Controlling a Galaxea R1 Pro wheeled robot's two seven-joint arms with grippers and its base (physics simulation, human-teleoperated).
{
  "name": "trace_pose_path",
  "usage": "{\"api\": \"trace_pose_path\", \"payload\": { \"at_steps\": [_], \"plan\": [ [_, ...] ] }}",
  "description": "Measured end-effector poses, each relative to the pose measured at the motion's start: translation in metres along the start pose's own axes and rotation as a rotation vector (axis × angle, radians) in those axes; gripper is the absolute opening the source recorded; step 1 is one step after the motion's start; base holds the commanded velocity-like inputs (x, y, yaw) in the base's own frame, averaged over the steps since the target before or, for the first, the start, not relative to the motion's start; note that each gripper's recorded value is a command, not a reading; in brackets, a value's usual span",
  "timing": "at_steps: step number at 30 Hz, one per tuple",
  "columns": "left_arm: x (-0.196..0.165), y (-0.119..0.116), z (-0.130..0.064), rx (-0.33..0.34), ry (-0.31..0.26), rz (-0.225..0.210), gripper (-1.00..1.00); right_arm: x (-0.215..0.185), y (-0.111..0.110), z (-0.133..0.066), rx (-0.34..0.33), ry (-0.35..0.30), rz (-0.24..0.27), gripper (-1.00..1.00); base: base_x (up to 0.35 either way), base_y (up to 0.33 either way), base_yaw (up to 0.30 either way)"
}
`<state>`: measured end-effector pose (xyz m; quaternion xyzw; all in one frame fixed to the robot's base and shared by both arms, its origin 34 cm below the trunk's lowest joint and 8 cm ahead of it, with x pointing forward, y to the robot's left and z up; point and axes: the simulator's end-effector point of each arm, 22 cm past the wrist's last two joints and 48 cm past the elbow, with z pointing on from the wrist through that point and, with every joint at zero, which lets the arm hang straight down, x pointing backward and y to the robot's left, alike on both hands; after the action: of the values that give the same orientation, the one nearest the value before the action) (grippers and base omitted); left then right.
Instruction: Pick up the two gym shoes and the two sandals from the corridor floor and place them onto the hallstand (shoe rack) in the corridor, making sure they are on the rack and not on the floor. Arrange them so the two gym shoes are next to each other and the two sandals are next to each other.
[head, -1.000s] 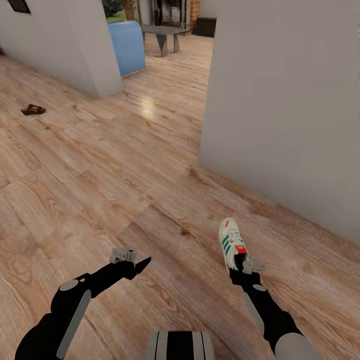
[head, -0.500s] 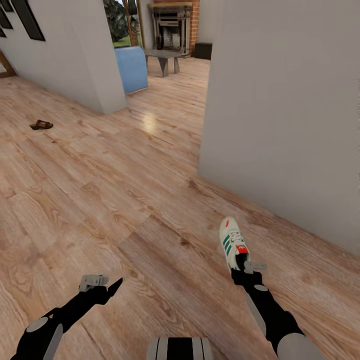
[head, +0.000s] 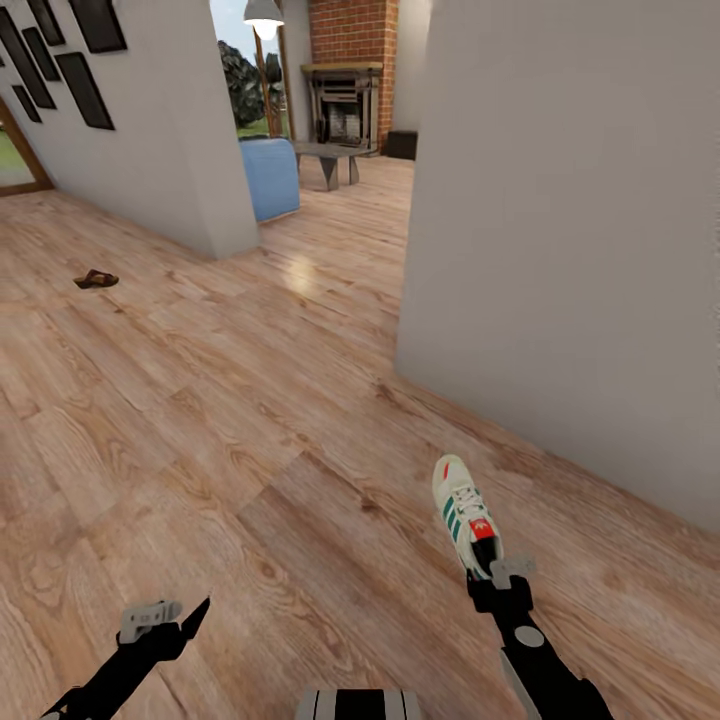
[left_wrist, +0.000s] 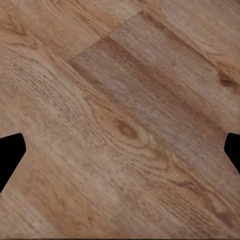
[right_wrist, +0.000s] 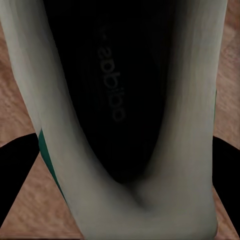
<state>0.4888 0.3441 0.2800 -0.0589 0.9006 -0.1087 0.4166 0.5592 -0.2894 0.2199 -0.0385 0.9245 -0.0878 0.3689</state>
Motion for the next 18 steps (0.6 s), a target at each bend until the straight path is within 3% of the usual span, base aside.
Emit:
{"api": "trace_pose_path", "payload": {
  "at_steps": [9,11,14,18],
  "plan": [
    [0.022,0.005,-0.017,-0.021,-0.078,0.036,1.0,0.025,0.004,-0.018,-0.016,-0.029,0.001,-1.0,0.0,0.0,0.0],
    [0.037,0.006,-0.027,-0.033,-0.072,0.039,1.0,0.057,0.01,-0.029,-0.03,-0.017,0.005,-1.0,0.0,0.0,0.0],
    [0.038,0.007,-0.033,-0.041,-0.078,0.04,1.0,0.05,0.01,-0.035,-0.034,-0.068,0.012,-1.0,0.0,0.0,0.0],
    [0.036,0.007,-0.037,-0.042,-0.088,0.04,1.0,0.053,0.011,-0.041,-0.036,-0.079,0.016,-1.0,0.0,0.0,0.0]
  ]
}}
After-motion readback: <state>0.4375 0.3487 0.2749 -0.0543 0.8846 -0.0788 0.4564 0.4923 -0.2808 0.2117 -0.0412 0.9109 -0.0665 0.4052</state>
